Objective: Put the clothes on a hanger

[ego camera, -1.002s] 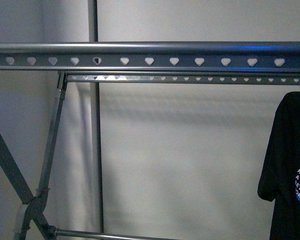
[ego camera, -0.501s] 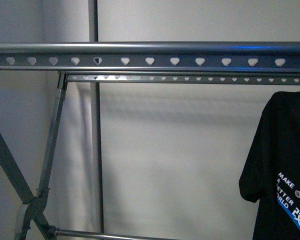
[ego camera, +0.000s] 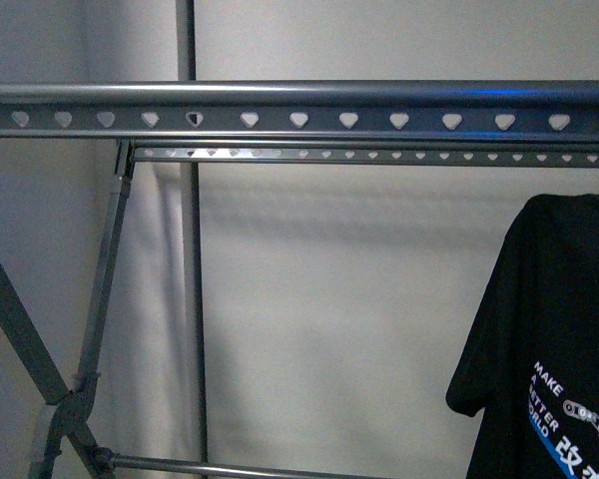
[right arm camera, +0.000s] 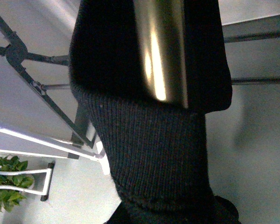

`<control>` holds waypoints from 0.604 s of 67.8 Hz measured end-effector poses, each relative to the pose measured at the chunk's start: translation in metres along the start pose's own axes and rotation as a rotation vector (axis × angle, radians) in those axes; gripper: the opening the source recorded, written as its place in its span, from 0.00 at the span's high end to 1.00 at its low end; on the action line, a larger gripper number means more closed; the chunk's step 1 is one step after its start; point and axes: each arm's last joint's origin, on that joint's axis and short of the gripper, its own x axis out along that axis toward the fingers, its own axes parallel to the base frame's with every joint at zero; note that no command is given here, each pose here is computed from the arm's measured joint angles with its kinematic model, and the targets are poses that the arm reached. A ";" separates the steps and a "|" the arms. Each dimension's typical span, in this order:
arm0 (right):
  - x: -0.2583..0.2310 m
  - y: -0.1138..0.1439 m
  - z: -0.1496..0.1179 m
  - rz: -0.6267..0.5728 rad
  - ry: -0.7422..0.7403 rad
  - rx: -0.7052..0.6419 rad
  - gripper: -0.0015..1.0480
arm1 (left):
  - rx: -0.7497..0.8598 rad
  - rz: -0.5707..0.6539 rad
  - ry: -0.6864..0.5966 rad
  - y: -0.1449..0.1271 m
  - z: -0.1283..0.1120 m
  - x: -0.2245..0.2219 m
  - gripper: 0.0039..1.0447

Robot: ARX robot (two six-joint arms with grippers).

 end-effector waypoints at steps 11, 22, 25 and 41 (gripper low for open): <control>0.002 -0.002 -0.005 -0.008 0.016 0.005 0.93 | 0.001 0.002 -0.010 0.000 0.001 -0.004 0.97; 0.003 -0.002 -0.004 -0.012 0.002 0.000 0.93 | 0.001 0.001 -0.012 0.000 0.001 -0.008 0.97; 0.003 -0.002 -0.004 -0.006 -0.001 0.001 0.93 | 0.001 0.002 -0.012 0.000 0.001 -0.009 0.97; -0.003 0.002 0.005 0.033 -0.014 0.029 0.93 | 0.001 0.001 -0.013 0.000 0.001 -0.014 0.97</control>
